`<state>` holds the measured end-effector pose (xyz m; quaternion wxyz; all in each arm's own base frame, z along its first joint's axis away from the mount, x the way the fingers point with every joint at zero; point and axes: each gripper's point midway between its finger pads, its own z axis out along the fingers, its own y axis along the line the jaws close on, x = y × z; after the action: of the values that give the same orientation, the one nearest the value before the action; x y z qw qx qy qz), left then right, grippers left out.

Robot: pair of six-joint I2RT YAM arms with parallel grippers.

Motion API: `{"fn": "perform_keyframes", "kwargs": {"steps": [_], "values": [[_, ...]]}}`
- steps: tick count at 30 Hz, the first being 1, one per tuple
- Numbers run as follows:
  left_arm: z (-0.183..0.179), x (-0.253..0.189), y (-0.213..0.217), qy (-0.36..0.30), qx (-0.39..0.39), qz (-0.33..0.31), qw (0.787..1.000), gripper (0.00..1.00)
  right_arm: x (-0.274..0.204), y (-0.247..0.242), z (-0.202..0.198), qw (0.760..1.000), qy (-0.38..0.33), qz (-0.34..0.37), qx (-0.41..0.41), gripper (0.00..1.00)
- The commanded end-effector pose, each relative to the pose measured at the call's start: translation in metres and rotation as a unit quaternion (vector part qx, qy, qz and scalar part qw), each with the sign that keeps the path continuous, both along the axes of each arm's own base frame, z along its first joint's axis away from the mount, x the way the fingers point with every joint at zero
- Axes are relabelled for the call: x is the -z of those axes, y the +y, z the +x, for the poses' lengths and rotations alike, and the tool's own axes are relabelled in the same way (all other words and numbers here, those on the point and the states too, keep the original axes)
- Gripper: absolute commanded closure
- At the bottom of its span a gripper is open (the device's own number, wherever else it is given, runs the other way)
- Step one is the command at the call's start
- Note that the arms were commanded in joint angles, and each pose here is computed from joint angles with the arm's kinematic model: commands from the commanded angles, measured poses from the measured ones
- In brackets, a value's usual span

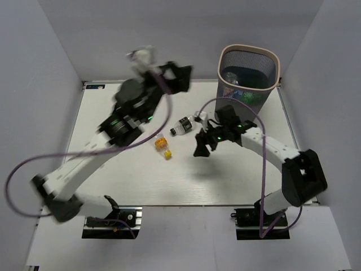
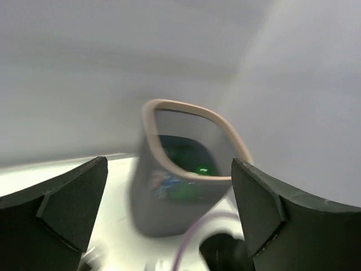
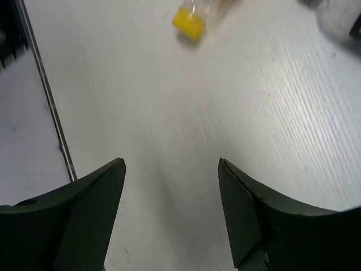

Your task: Put the plastic bottles in the bin

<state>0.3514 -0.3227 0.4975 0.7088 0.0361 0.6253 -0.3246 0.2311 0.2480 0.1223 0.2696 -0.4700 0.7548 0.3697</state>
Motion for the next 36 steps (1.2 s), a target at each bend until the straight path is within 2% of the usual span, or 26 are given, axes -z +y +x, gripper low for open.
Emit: {"fn": "perform_keyframes", "kwargs": {"steps": [1, 2, 4, 6, 8, 9, 10, 12, 13, 17, 19, 22, 27, 28, 32, 35, 36], "values": [[-0.049, 0.014, 0.133, 0.044, -0.162, 0.015, 0.986, 0.0, -0.029, 0.054, 0.039, 0.996, 0.021, 0.024, 0.084, 0.28], [-0.061, 0.056, 0.149, 0.089, -0.178, 0.054, 0.979, 0.0, -0.039, 0.067, 0.047, 0.996, 0.015, 0.03, 0.088, 0.28], [-0.084, 0.076, 0.182, 0.13, -0.2, 0.017, 0.971, 0.0, -0.031, 0.09, 0.054, 0.993, 0.048, 0.025, 0.106, 0.28], [-0.115, 0.103, 0.211, 0.174, -0.196, -0.002, 0.965, 0.0, -0.03, 0.115, 0.06, 0.993, 0.041, 0.021, 0.111, 0.28], [-0.133, 0.138, 0.218, 0.222, -0.182, 0.021, 0.958, 0.0, -0.027, 0.129, 0.064, 0.992, 0.042, 0.013, 0.12, 0.28], [-0.141, 0.146, 0.215, 0.24, -0.161, 0.01, 0.957, 0.0, -0.032, 0.139, 0.065, 0.991, 0.036, 0.015, 0.126, 0.28], [-0.143, 0.158, 0.214, 0.257, -0.158, 0.02, 0.953, 0.0, -0.017, 0.145, 0.065, 0.991, 0.045, 0.0, 0.126, 0.27], [-0.151, 0.186, 0.206, 0.296, -0.14, 0.039, 0.944, 0.0, -0.019, 0.159, 0.07, 0.988, 0.031, -0.011, 0.151, 0.27], [-0.151, 0.197, 0.204, 0.306, -0.135, 0.05, 0.941, 0.0, -0.003, 0.165, 0.068, 0.988, 0.04, -0.026, 0.148, 0.25], [-0.155, 0.203, 0.202, 0.315, -0.126, 0.04, 0.94, 0.0, 0.002, 0.183, 0.081, 0.982, 0.002, -0.041, 0.186, 0.24], [-0.157, 0.205, 0.203, 0.315, -0.126, 0.04, 0.94, 0.0, 0.019, 0.181, 0.091, 0.975, -0.021, -0.069, 0.21, 0.19], [-0.16, 0.211, 0.205, 0.324, -0.125, 0.052, 0.936, 0.0, 0.031, 0.179, 0.102, 0.966, -0.047, -0.09, 0.238, 0.19], [-0.167, 0.247, 0.194, 0.369, -0.108, 0.069, 0.921, 0.0, 0.065, 0.18, 0.095, 0.966, -0.045, -0.129, 0.22, 0.19], [-0.166, 0.251, 0.19, 0.373, -0.104, 0.061, 0.92, 0.0, 0.073, 0.181, 0.091, 0.967, -0.04, -0.134, 0.212, 0.21], [-0.17, 0.28, 0.179, 0.398, -0.087, 0.05, 0.912, 0.0, 0.082, 0.186, 0.079, 0.977, -0.02, -0.123, 0.172, 0.4], [-0.169, 0.3, 0.172, 0.405, -0.078, 0.046, 0.91, 0.0, 0.056, 0.193, 0.068, 0.988, -0.007, -0.08, 0.128, 0.65], [-0.167, 0.298, 0.17, 0.4, -0.076, 0.046, 0.912, 0.0, 0.026, 0.196, 0.062, 0.993, -0.009, -0.045, 0.107, 0.7]]}}
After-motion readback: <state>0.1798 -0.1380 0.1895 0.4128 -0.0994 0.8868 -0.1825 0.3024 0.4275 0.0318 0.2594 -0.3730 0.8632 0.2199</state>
